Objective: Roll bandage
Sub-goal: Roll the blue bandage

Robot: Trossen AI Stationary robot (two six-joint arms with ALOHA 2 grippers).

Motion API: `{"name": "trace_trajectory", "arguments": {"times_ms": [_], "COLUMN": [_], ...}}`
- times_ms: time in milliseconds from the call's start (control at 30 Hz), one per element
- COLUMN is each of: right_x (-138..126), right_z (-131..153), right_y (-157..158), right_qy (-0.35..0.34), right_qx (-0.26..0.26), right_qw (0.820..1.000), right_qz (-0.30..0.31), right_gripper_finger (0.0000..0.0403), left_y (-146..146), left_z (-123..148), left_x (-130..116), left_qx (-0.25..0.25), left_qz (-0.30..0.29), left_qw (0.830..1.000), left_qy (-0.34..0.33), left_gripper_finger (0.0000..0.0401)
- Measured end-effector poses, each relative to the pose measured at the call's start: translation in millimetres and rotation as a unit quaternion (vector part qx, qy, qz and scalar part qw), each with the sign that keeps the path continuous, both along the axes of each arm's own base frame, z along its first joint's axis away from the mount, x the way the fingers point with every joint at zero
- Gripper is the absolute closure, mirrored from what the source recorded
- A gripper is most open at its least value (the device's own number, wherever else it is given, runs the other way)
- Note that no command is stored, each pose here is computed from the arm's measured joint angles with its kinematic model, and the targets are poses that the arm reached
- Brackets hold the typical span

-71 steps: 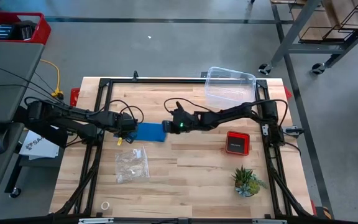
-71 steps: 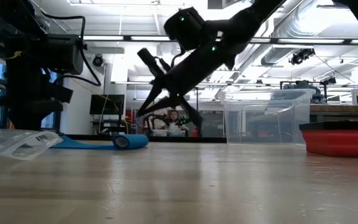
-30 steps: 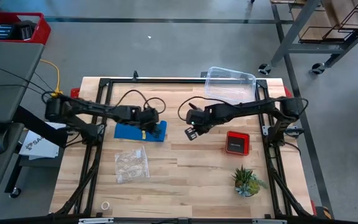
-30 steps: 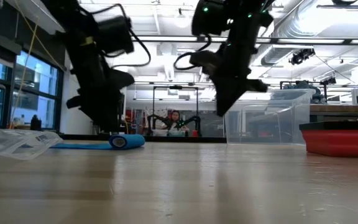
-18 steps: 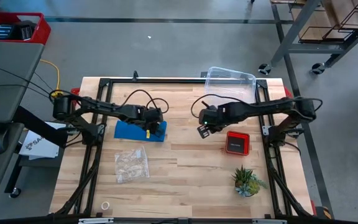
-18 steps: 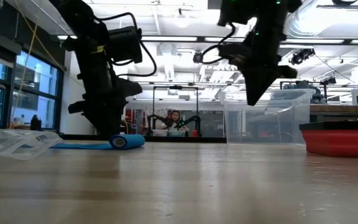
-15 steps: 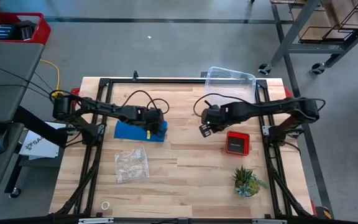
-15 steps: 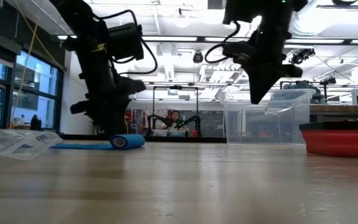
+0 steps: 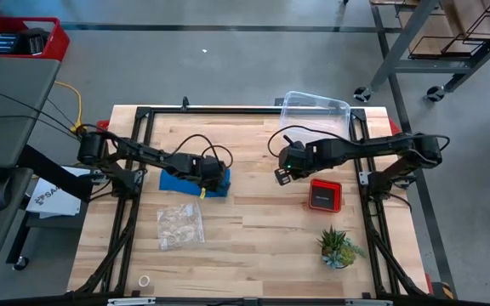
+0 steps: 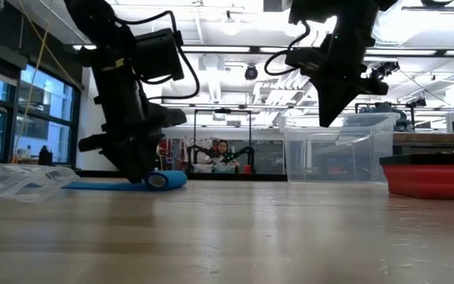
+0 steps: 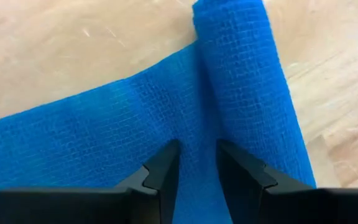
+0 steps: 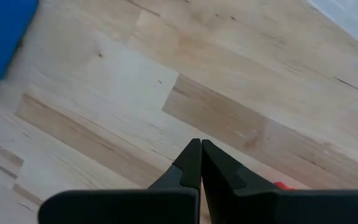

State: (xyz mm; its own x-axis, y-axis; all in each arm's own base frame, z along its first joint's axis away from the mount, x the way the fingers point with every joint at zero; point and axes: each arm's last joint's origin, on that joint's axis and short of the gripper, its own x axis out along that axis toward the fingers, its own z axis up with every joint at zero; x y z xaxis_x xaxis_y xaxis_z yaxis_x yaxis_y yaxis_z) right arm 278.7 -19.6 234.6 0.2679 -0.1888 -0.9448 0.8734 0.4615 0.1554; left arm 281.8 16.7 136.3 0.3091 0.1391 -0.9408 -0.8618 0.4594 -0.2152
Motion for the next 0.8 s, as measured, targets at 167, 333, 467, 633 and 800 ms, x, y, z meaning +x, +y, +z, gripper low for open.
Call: {"name": "trace_trajectory", "arguments": {"times_ms": [167,333,467,633,800], "right_x": [0,-2,-6,-8,-8], "right_z": [0,-1,-2,-2,-2], "right_y": [0,0,0,1,1], "right_qy": [0.001,0.015,0.035,0.045,0.045], "right_qx": [-0.001,-0.002,-0.001,0.004,0.014], "right_qw": [1.000,1.000,0.999,0.999,0.999], "right_qz": [0.005,0.009,0.010,0.015,0.018], "right_gripper_finger": [0.0403,0.0403,0.0403,0.0403,0.0403], "left_y": [-7,-8,-7,-5,5], "left_z": [0,1,3,2,-6], "left_x": [5,9,13,13,13], "left_qx": [-0.008,-0.016,-0.008,0.010,0.001], "left_qz": [0.010,0.022,0.026,0.034,0.043], "left_qw": [1.000,0.998,0.997,0.997,0.998], "left_qy": [-0.026,-0.050,-0.069,-0.068,-0.051], "left_gripper_finger": [0.0298,0.0298,0.0298,0.0298,0.0298]}}
